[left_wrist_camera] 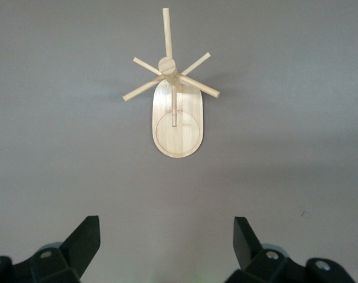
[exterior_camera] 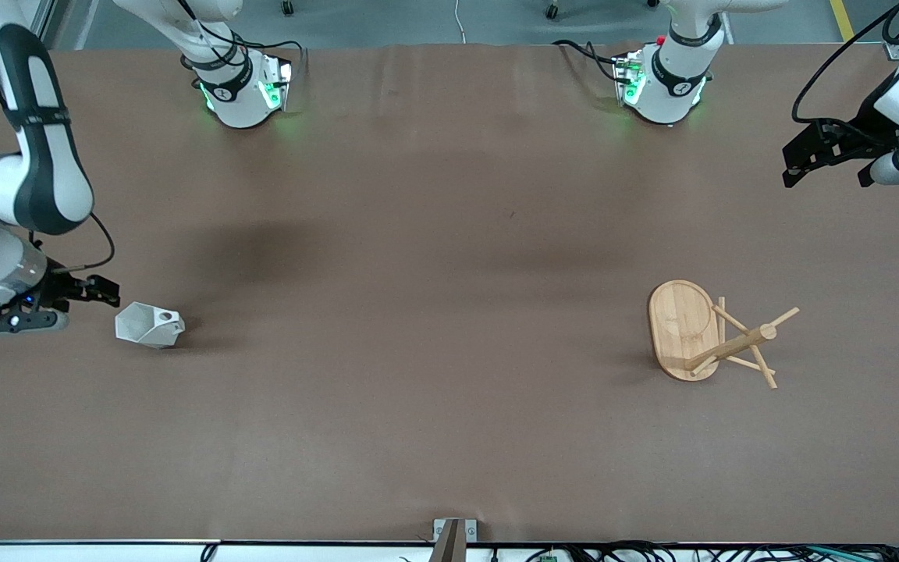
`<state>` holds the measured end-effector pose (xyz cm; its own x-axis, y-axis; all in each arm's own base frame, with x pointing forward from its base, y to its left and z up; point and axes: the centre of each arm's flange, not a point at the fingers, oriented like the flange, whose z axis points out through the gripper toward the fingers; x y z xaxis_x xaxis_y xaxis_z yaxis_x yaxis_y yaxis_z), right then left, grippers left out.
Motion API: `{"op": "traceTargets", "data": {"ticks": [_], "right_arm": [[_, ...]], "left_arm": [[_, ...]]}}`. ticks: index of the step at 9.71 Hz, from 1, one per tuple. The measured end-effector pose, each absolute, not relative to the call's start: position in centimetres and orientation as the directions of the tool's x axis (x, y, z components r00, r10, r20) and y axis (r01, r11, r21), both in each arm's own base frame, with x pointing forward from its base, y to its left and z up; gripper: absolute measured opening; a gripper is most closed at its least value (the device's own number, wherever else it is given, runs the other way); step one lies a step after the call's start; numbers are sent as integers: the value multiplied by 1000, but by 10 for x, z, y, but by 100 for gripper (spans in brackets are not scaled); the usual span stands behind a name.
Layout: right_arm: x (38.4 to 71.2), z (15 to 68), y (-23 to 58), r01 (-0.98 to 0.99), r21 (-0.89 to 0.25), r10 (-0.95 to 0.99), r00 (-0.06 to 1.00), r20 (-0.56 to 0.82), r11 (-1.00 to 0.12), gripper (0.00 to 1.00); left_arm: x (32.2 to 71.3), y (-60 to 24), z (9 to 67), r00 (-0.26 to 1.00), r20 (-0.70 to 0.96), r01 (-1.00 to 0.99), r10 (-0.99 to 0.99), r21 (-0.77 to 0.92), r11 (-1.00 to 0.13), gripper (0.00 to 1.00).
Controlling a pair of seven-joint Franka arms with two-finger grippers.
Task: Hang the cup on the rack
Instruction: 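Reach the right gripper down to the white cup and grasp it, then lift the cup with the right gripper while the left gripper approaches it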
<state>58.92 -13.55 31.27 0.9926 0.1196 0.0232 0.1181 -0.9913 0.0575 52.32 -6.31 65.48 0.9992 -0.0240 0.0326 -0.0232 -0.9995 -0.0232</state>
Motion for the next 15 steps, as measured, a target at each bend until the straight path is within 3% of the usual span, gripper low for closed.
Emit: {"op": "traceTargets", "data": {"ticks": [5,7,8,12,15], "right_arm": [[597,261,-130,136,57,137,990,21,-989,95],[597,247,-124,147,48,148,989,4,-988,76],[597,243,-122,155,44,155,988,-2,-987,71],[600,244,-120,169,43,169,986,3,-985,6],[608,263,-119,149,9,149,989,-20,-989,4]], "left_arm": [[525,-63,652,999,28,-23,-24,-23,-999,100],[525,-64,650,999,24,-24,-25,-24,-999,100],[526,-64,650,999,23,-25,-25,-24,-999,100],[526,-66,648,999,19,-29,-29,-24,-999,100],[526,-68,647,999,17,-33,-34,-24,-999,100]]}}
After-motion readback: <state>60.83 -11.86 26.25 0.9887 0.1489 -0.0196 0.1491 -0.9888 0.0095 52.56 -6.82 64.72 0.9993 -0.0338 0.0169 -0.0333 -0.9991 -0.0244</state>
